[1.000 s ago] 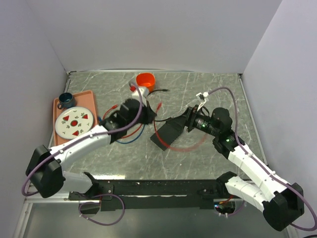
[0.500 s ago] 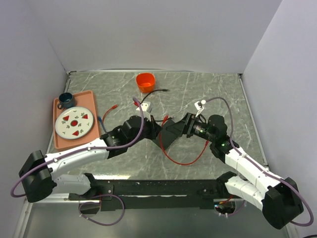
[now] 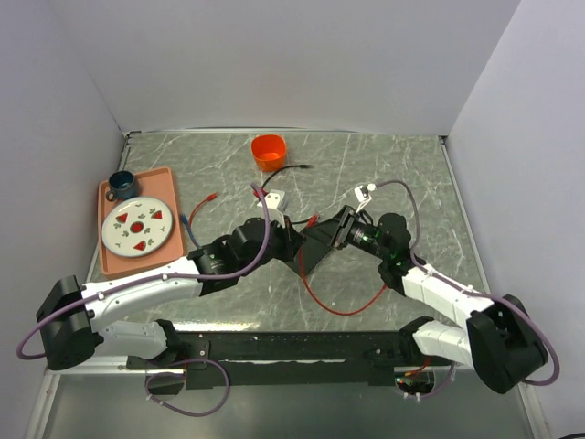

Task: Insert the plug into the switch port

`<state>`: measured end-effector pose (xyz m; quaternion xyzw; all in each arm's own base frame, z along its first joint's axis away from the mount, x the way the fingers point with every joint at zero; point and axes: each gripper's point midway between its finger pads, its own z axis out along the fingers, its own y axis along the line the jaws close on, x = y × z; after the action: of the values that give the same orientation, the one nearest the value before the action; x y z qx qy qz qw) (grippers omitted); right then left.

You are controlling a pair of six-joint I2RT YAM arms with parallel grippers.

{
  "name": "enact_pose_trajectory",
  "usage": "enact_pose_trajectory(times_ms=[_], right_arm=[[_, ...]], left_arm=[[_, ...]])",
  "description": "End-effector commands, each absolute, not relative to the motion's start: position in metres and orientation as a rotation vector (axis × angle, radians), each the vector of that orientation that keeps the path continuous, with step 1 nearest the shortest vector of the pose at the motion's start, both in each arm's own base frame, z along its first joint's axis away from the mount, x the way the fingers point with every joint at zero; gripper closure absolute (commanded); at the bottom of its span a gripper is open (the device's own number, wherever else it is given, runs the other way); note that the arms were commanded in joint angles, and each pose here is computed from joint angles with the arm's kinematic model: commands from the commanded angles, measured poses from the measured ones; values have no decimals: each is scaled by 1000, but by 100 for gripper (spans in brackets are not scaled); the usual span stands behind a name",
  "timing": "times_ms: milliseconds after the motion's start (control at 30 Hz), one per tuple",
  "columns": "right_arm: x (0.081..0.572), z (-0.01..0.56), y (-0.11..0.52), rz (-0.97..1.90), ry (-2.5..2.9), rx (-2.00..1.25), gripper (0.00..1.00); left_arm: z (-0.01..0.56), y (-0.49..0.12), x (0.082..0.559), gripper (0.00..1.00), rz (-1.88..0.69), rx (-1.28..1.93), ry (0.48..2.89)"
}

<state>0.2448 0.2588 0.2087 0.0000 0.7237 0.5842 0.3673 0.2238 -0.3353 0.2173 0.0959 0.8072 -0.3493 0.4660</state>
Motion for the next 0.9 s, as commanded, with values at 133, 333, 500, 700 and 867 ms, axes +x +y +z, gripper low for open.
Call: enact_pose_trajectory(times_ms=[133, 333, 500, 700, 867], right_arm=[[232, 255, 269, 1703, 1574, -161, 100], [226, 251, 269, 1674, 1565, -234, 100], [217, 251, 261, 1506, 1584, -371, 100], [207, 244, 236, 1186, 1570, -541, 100], [203, 251, 214, 1009, 1573, -558, 100]], left_arm=[[246, -345, 214, 99, -961, 255, 1887], [245, -342, 212, 92, -957, 260, 1882], [263, -320, 208, 22, -929, 277, 1806], [307, -288, 197, 5, -976, 243, 1665], [337, -291, 174, 4, -1085, 374, 1557]])
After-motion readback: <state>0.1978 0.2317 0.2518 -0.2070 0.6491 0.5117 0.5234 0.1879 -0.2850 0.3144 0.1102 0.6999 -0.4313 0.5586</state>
